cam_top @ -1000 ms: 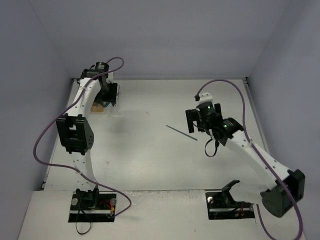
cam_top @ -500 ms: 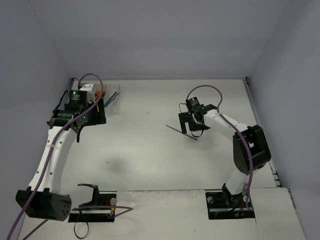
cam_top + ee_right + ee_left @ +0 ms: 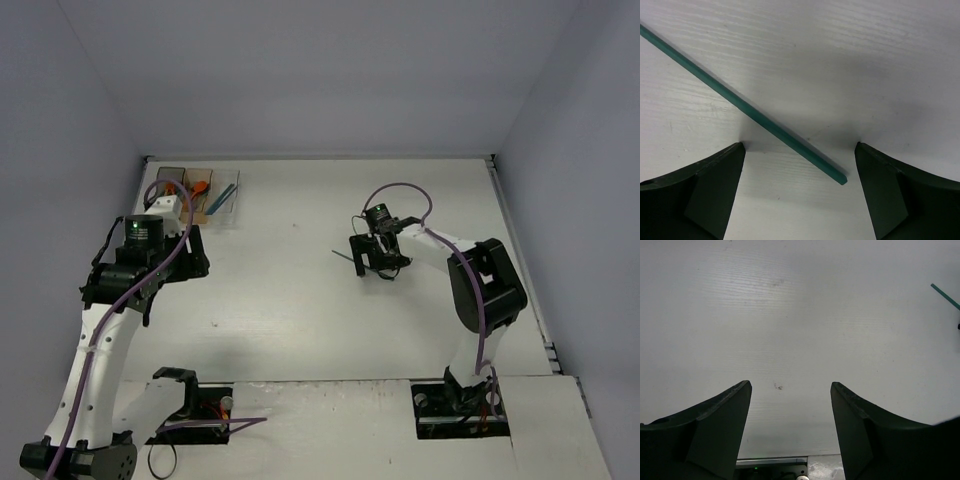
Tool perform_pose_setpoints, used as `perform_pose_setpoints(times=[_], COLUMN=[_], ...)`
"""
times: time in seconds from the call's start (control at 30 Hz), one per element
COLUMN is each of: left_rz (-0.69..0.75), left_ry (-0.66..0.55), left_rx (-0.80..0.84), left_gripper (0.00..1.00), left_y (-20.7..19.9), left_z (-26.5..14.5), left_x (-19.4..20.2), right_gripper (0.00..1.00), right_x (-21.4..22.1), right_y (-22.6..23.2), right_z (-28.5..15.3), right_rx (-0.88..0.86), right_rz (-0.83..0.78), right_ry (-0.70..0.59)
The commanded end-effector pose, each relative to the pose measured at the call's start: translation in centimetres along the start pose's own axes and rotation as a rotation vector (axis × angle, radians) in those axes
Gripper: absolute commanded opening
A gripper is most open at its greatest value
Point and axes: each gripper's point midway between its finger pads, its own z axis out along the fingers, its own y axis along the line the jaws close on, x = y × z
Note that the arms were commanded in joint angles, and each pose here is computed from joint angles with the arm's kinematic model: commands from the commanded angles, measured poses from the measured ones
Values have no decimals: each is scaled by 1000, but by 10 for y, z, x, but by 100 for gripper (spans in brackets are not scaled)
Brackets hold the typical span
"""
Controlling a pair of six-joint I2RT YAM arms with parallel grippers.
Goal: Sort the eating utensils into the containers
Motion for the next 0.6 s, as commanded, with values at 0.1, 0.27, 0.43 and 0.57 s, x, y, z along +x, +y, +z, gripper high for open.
perform_pose_setpoints(times=[0.1, 0.27, 0.43, 0.57], left_rz=[-40, -52, -78, -78], left_ry=[-25, -20, 1, 4], left_rx=[65, 72, 105, 139], left_gripper=[62, 62, 62, 62], left_y=[-13, -14, -20, -27], left_z=[-5, -5, -4, -7], left_x=[-2, 3, 11, 15], right_gripper=[58, 19, 0, 0], right_x=[59, 73, 59, 31], right_y=[56, 94, 129, 158], right_z=[28, 31, 27, 13], right_rx=[-65, -104, -133, -180], right_rz=[-79, -110, -111, -52], right_ry=[124, 141, 96, 27])
